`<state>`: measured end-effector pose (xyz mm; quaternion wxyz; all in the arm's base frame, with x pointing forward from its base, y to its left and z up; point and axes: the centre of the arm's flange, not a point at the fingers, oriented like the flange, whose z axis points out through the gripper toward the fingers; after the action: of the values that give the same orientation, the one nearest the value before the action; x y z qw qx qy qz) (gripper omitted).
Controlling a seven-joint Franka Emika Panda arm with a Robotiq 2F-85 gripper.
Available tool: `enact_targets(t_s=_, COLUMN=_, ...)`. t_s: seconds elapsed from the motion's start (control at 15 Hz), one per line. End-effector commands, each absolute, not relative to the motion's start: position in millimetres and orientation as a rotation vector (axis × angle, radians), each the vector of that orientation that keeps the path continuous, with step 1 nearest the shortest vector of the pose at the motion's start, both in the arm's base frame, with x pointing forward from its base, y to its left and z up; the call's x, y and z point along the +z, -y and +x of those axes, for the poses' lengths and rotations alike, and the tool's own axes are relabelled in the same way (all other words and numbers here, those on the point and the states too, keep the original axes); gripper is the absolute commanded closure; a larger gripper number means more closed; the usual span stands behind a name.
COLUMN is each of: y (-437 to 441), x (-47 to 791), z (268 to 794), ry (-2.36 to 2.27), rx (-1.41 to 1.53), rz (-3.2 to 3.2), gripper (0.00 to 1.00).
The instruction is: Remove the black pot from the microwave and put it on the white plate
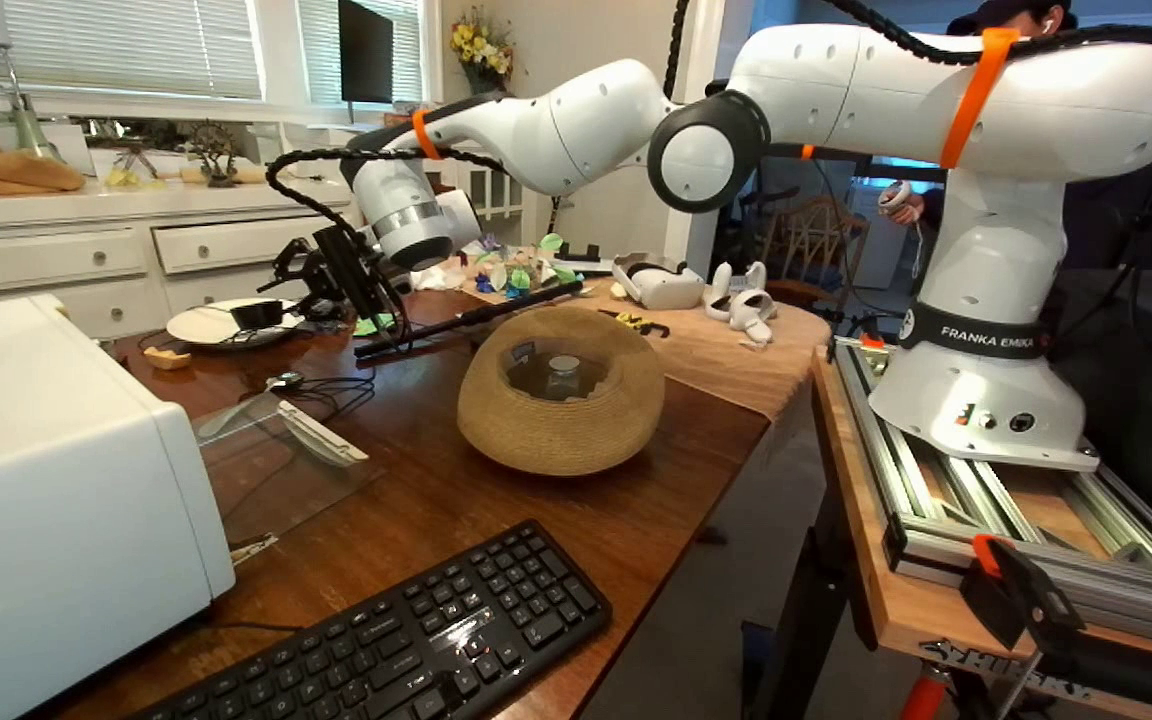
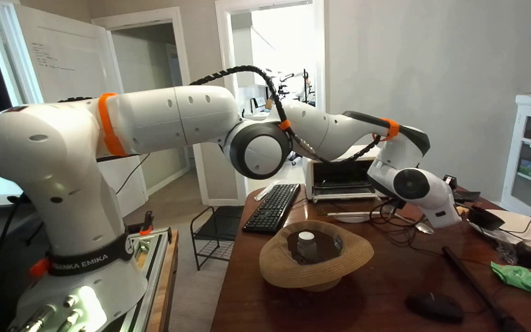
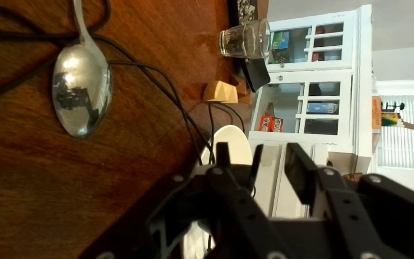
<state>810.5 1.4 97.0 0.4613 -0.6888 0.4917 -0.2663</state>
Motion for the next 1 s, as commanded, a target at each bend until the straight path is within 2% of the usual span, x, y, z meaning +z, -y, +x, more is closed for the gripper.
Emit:
enact_targets(t_s=0.0, y=-3.9, x=82.1, z=855.3, ry=-1.255, rx=-0.647, rz=-1.701, gripper=0.24)
enact_targets(t_s=0.2, y=-3.8, x=86.2, z=852.3, ry=-1.261, rx=-0.639, rz=-1.706, gripper=0.01)
enact_targets(t_s=0.53, y=-18.8, x=105.5, z=813.1, ry=-1.173, rx=-0.566, rz=-1.775, gripper=0.0)
enact_targets(t_s=0.93, y=-37.8, x=132.0, z=778.0, ry=-0.963, rx=-0.335, rz=-1.827, gripper=0.0)
